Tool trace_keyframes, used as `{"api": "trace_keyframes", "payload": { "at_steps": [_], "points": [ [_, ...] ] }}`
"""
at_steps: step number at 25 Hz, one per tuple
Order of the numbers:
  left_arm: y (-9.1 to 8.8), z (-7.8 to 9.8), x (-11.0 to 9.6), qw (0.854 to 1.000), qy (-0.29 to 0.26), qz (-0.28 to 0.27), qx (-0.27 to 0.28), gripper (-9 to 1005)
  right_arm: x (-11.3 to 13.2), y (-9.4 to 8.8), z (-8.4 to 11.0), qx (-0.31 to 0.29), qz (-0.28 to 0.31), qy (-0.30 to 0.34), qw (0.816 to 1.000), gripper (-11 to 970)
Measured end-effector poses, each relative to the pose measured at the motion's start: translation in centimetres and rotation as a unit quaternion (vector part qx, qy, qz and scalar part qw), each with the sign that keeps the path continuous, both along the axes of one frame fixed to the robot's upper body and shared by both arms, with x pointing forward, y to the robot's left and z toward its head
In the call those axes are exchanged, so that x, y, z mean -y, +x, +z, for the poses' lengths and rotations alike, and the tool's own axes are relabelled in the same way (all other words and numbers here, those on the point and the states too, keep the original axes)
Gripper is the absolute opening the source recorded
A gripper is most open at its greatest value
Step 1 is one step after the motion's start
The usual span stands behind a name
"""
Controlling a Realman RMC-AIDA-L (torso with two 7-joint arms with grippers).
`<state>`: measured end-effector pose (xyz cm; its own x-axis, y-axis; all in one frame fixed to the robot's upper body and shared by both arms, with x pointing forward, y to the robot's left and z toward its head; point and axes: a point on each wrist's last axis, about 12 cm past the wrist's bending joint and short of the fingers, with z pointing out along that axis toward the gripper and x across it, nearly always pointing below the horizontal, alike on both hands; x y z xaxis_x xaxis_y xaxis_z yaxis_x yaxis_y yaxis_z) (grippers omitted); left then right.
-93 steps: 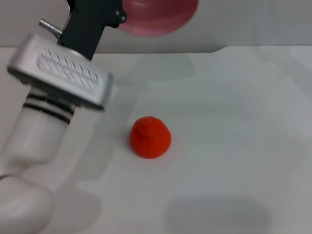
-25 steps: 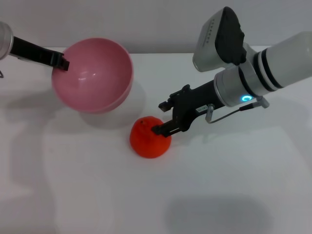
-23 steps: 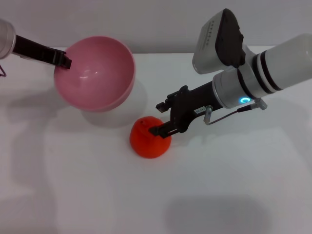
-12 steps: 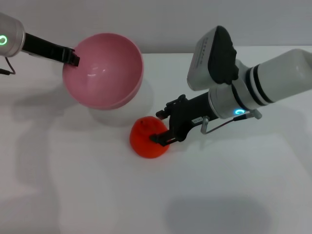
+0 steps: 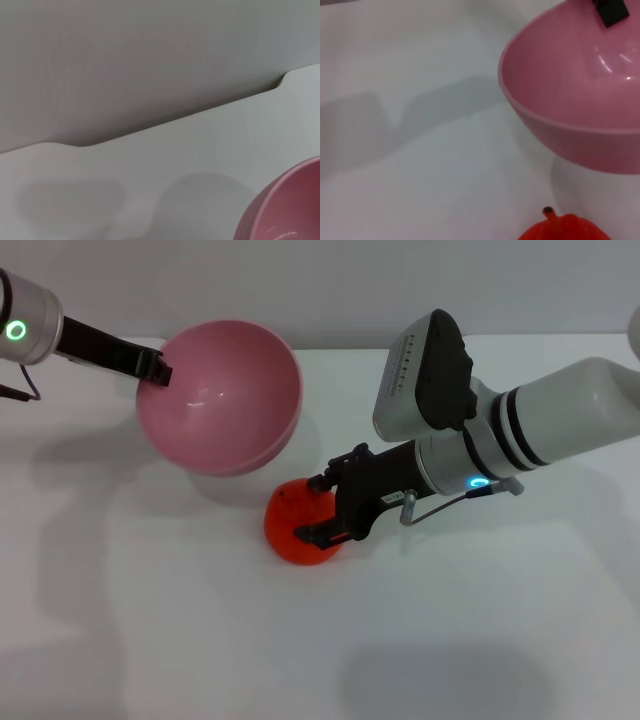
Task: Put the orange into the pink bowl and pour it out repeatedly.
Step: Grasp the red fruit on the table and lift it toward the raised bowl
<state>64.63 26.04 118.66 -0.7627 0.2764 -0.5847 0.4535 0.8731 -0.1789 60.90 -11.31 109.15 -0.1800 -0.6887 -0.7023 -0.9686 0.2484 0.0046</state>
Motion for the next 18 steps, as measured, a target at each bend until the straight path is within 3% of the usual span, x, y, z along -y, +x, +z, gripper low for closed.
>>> {"api": "trace_keyframes", "payload": {
  "at_steps": [18],
  "points": [
    [0.1,0.3,1.0,1.0,0.006,-0.017,0.001,44,0.2,0.4,-0.9,0.004,-0.039,-0.001,0.999,666]
  ]
}}
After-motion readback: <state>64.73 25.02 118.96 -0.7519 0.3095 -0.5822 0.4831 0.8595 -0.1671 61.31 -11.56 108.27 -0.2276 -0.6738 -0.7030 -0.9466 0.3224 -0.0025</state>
